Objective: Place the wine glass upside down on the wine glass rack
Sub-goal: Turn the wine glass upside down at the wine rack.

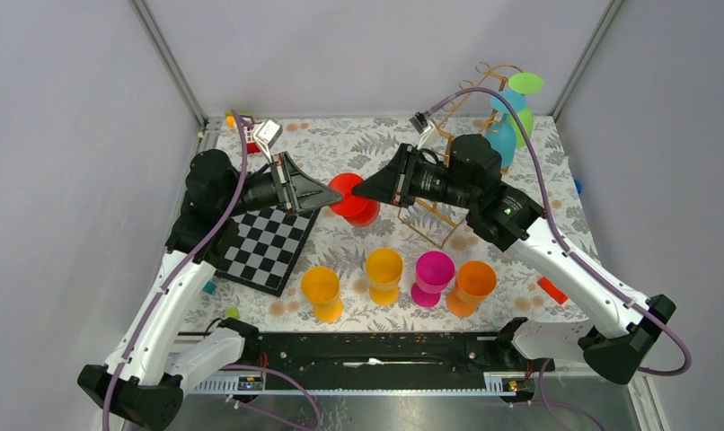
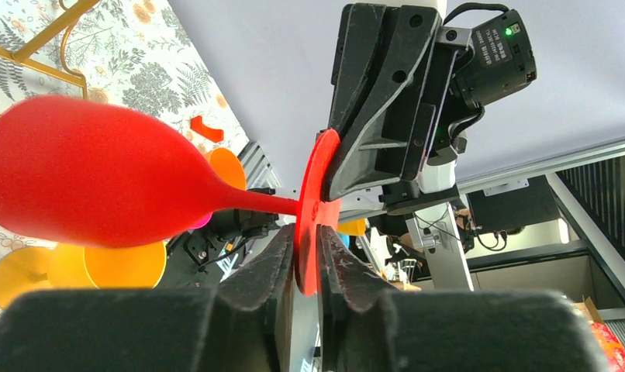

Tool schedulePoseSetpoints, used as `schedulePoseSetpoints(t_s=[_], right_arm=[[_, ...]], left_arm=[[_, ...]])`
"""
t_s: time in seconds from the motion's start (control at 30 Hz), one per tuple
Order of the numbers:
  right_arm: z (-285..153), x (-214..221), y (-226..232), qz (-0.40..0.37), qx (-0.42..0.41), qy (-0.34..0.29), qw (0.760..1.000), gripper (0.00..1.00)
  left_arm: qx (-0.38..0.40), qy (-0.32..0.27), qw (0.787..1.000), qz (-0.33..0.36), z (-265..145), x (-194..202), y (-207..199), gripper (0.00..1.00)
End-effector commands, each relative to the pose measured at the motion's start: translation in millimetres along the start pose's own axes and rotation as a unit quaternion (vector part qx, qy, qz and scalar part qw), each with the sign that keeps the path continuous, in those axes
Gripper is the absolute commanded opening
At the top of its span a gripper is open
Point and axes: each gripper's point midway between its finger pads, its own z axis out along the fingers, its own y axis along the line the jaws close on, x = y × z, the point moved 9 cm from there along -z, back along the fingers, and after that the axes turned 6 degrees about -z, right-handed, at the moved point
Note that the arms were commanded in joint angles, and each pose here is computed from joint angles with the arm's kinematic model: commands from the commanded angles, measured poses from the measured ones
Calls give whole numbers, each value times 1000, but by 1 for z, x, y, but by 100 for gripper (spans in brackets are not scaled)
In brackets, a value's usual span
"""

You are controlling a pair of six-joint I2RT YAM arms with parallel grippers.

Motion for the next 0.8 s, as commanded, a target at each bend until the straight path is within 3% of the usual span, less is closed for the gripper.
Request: schedulePoseSetpoints(t_s=[0.0,0.1,0.43,0.6,0.77], right_arm=[[-11,-5,8,-22,-12,-26,999,0],[-13,-3,8,-21,-10,-26,999,0],[-22,1,6,-28,1,-31,999,0],[-26,2,5,-33,10,-34,999,0],[-28,5,3,-30,20,-26,999,0]], left_arm=[[19,-15,999,43,-5,-1,-13,25],[22,-20,999,30,-4,-2,-15,45],[45,-40,998,-2,0,-6,-16,87],[40,-51,998,-3,0,-8,-16,98],[24,-56,998,-2,0,-9,-12,99]])
